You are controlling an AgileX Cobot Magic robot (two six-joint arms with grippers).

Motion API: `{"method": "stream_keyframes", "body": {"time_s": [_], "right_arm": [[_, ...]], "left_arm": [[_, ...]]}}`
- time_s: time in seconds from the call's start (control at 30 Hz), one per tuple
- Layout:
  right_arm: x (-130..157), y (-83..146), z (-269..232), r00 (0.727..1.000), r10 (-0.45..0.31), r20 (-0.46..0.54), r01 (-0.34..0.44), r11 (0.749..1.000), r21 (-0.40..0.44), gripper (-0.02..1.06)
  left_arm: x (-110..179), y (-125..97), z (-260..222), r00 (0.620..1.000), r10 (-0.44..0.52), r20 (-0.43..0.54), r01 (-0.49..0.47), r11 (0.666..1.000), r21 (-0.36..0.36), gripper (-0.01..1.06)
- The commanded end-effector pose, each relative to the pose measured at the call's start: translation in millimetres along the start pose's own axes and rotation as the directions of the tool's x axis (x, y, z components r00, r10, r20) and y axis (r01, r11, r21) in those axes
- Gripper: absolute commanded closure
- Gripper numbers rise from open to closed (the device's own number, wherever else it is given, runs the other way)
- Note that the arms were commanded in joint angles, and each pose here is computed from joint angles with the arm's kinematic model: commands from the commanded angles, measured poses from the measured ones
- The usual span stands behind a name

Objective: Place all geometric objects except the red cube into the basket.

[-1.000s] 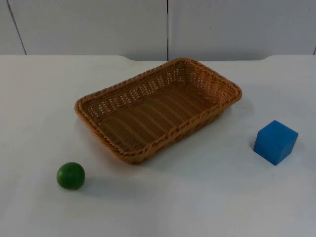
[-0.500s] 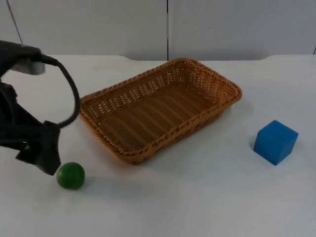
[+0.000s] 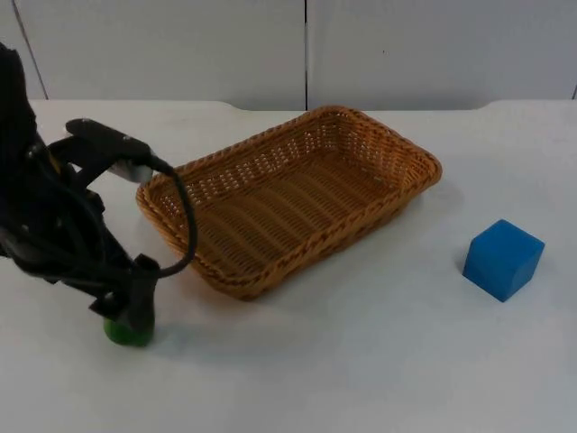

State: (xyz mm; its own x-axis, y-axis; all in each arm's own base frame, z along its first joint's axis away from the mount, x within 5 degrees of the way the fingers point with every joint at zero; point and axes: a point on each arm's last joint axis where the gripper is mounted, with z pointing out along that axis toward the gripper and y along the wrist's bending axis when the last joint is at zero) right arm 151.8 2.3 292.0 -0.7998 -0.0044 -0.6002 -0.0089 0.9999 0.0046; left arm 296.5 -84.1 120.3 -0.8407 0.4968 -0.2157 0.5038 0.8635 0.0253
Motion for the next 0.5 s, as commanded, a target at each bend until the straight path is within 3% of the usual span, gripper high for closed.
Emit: {"method": "stream_keyframes", "body": {"time_s": [0.0, 0.47], "right_arm": [[-2, -1, -1, 1.000, 0.009, 0.015, -0.009, 1.000, 0.005, -0.01], [-3, -1, -1, 1.000, 0.009, 0.022, -0.009, 1.000, 0.004, -0.01]], "left_arm": [[-8, -2, 2, 0.999, -0.007, 0.038, 0.007, 1.000, 0.014, 0.07], [-5, -5, 38, 1.000, 0.010, -0.020, -0.008, 0.998, 0.067, 0.07]]}}
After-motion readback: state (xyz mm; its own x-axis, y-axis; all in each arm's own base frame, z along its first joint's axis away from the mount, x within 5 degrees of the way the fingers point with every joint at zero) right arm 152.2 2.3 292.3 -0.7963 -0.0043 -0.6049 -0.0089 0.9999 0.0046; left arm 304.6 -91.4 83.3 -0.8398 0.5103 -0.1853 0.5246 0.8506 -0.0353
